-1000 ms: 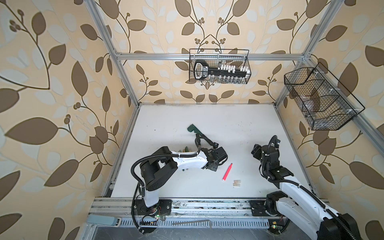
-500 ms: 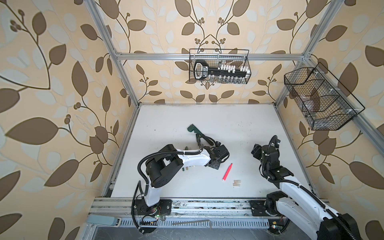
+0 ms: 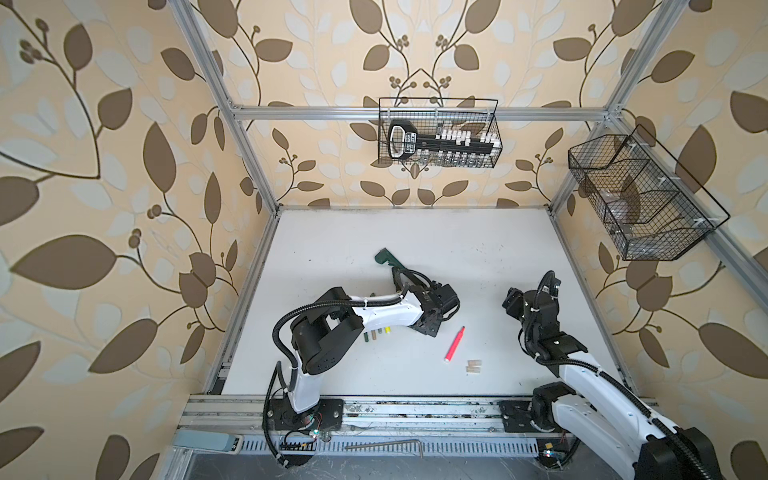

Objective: Insert the pens into the pen caps
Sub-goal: 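Lift the teal marker upright with the left gripper while the right gripper approaches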

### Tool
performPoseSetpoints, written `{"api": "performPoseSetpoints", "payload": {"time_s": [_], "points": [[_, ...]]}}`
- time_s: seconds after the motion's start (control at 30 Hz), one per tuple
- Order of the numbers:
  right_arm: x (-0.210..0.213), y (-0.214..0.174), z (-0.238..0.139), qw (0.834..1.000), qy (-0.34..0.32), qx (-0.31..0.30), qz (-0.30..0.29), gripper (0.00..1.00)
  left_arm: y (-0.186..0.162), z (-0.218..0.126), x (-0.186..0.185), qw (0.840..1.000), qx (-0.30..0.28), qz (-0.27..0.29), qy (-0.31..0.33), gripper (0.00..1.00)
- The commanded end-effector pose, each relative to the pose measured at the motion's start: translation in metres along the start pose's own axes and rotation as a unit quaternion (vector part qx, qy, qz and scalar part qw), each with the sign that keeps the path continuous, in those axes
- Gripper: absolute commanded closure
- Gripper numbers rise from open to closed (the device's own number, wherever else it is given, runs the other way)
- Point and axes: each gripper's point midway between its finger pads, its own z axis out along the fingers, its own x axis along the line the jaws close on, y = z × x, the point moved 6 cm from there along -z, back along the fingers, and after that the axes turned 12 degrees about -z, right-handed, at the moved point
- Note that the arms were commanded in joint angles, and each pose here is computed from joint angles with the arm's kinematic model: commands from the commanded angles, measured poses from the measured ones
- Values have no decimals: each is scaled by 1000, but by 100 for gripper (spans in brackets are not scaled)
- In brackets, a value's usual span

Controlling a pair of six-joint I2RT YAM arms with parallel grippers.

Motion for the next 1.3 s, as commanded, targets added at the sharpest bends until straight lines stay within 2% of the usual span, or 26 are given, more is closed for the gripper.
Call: {"api": "performPoseSetpoints", "payload": {"time_s": [0.0, 0.13, 0.27, 0.37, 0.43, 0.47, 0.53, 0.6, 0.7, 0.77, 0.8, 0.93, 1.0, 1.07, 1.17, 1.27], "points": [[-2, -1, -1, 1000, 1, -7, -1, 24, 31, -55, 2, 998, -39, -13, -40, 100], [-3, -1, 0, 1000, -4, -6, 0, 25, 54, -76, 7, 991, -115, -40, -59, 100], [-4, -2, -1, 1000, -11, -5, 5, 25, 52, -81, 25, 972, -218, -40, -75, 100], [0, -1, -3, 1000, 12, 16, 4, 28, 37, -87, 38, 956, -263, -48, -119, 100], [4, -3, -13, 997, 31, 56, 30, 33, 30, -100, 42, 940, -289, -55, -173, 100], [10, -4, -20, 994, 64, 67, 51, 34, 27, -107, 42, 931, -302, -49, -198, 100], [27, -7, -36, 981, 152, 78, 97, 32, 23, -119, 44, 918, -325, -36, -225, 100], [48, -4, -55, 951, 259, 81, 147, 30, 21, -126, 50, 910, -344, -35, -229, 100], [71, 13, -80, 911, 352, 85, 198, 28, 16, -132, 53, 895, -366, -32, -252, 100], [81, 30, -87, 905, 369, 76, 196, 26, 12, -136, 52, 884, -377, -26, -275, 100], [85, 41, -87, 909, 368, 64, 184, 26, 11, -137, 53, 881, -381, -24, -280, 100], [100, 75, -67, 945, 315, 13, 87, 33, 12, -134, 52, 884, -379, -15, -272, 100], [106, 76, -52, 953, 298, -17, 51, 37, 12, -131, 47, 887, -371, -4, -276, 100], [112, 64, -42, 949, 311, -24, 39, 35, 13, -127, 42, 890, -361, 5, -278, 100], [128, 56, -43, 926, 376, 15, 44, 39, 14, -120, 32, 894, -344, 17, -288, 100], [140, 45, -54, 914, 405, 16, 25, 37, 14, -113, 21, 897, -323, 36, -300, 100]]}}
